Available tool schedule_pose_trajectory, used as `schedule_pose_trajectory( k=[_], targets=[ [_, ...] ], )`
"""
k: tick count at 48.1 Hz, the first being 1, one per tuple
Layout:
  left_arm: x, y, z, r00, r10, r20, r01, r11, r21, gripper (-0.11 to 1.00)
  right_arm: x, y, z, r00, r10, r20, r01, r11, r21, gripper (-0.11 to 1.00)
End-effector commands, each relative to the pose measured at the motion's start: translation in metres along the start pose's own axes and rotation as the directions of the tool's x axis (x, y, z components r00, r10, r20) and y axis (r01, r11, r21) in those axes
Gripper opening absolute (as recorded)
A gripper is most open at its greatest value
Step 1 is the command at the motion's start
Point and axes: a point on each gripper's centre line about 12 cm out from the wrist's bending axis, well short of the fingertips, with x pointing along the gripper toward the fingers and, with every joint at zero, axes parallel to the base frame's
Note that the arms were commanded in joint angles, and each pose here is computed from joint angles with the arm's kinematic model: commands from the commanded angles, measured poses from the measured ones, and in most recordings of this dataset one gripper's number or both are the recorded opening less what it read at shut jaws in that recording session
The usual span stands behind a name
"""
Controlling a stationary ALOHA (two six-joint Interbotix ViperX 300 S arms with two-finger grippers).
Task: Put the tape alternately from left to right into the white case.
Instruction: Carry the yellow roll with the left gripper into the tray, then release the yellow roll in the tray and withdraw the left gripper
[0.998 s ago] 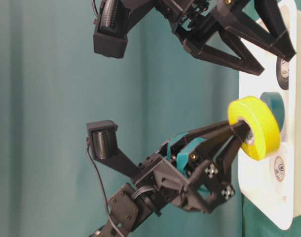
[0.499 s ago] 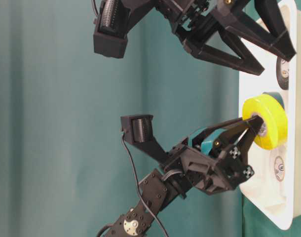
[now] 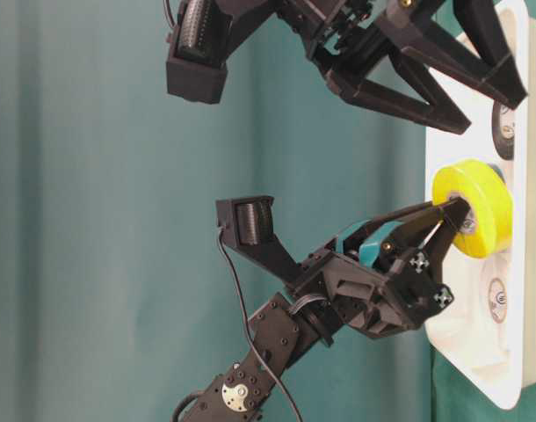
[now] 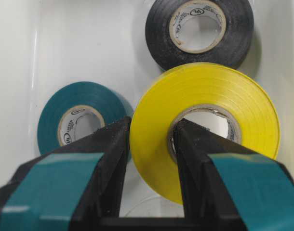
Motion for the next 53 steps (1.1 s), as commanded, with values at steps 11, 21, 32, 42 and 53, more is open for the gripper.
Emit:
schedule_pose_trajectory(
  k=[11, 21, 32, 42, 53],
  targets=[
    [-0.009, 0.008, 0.015, 0.999, 0.024, 0.048, -0.024, 1.0, 0.003, 0.8, -0.006, 0.001, 0.01, 0.999, 0.005, 0.039, -0.005, 1.0, -0.003, 0.85],
    [-0.013, 0.008, 0.015, 0.998, 0.025, 0.051, -0.025, 1.0, 0.003, 0.98, -0.006, 0.001, 0.01, 0.999, 0.005, 0.039, -0.005, 1.0, -0.003, 0.85],
    [-0.022, 0.008, 0.017, 0.998, 0.03, 0.064, -0.03, 1.0, 0.004, 0.98, -0.006, 0.001, 0.01, 0.999, 0.005, 0.039, -0.005, 1.0, -0.002, 0.85],
    [-0.031, -0.004, 0.023, 0.997, 0.011, 0.079, -0.013, 1.0, 0.019, 0.97, -0.006, 0.001, 0.01, 0.999, 0.004, 0.039, -0.004, 1.0, -0.002, 0.85],
    [-0.05, -0.032, 0.034, 0.992, -0.036, 0.117, 0.028, 0.997, 0.065, 0.97, -0.006, 0.001, 0.01, 0.999, 0.005, 0.039, -0.005, 1.0, -0.003, 0.85]
  ],
)
